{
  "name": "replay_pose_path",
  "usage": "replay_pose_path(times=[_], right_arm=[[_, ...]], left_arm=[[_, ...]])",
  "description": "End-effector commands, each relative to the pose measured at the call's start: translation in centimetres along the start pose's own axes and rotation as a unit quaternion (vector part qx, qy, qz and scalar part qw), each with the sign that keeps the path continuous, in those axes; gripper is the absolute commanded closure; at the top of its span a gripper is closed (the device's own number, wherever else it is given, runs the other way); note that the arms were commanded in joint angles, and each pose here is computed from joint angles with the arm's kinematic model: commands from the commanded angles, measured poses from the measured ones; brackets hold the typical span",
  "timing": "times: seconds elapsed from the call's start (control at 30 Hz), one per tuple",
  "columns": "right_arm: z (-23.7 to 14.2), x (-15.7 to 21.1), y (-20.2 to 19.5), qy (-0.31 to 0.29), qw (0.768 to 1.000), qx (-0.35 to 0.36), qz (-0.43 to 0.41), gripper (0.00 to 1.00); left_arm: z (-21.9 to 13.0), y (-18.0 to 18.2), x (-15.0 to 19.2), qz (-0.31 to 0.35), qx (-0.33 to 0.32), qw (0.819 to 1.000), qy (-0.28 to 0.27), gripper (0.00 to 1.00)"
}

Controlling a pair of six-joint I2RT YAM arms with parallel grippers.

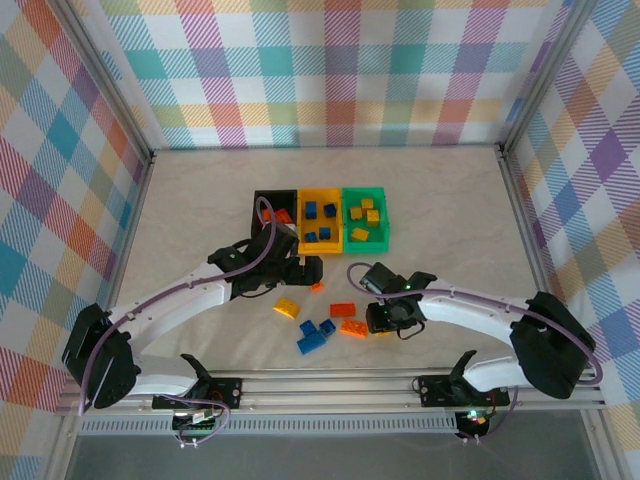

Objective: Sort the legos into containers by color

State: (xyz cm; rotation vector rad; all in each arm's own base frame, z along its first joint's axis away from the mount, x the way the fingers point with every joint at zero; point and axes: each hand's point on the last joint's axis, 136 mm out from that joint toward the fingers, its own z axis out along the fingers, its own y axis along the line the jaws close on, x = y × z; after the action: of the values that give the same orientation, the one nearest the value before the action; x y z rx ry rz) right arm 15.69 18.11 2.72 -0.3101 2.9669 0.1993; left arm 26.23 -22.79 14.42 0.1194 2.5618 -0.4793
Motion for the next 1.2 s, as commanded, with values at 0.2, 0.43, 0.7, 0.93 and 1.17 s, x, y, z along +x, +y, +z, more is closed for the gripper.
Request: replay_pose_path(times=[0.2,0.43,0.7,0.93,1.17], right_arm=[[-2.4,-2.7,1.0,-0.045,0.999,-0.021,-0.014,0.69],[-9.0,-12.1,1.7,-0.148,0.988,-0.046,-0.025,0.72],[-7.9,-24.2,0.2,-0.188,0.981,-0.039,0.02,0.73],[-4.3,-28.5,-1.5,-0.162,0.986,-0.004,0.043,0.72],[-5.4,-29.5,-0.6,-0.181,0.982,-0.033,0.043,0.43]], left_arm=[[-1.3,1.7,0.4,-0.008,-0.011,1.0,-0.013,0.0],[-1.3,2.7,1.5,-0.01,-0.021,1.0,-0.005,0.0],[-1.9,3.4,2.4,-0.016,-0.028,0.999,0.002,0.0],[-2.3,3.9,2.9,-0.017,-0.033,0.999,0.007,0.0],[-2.3,4.0,3.0,-0.012,-0.036,0.999,0.008,0.0]])
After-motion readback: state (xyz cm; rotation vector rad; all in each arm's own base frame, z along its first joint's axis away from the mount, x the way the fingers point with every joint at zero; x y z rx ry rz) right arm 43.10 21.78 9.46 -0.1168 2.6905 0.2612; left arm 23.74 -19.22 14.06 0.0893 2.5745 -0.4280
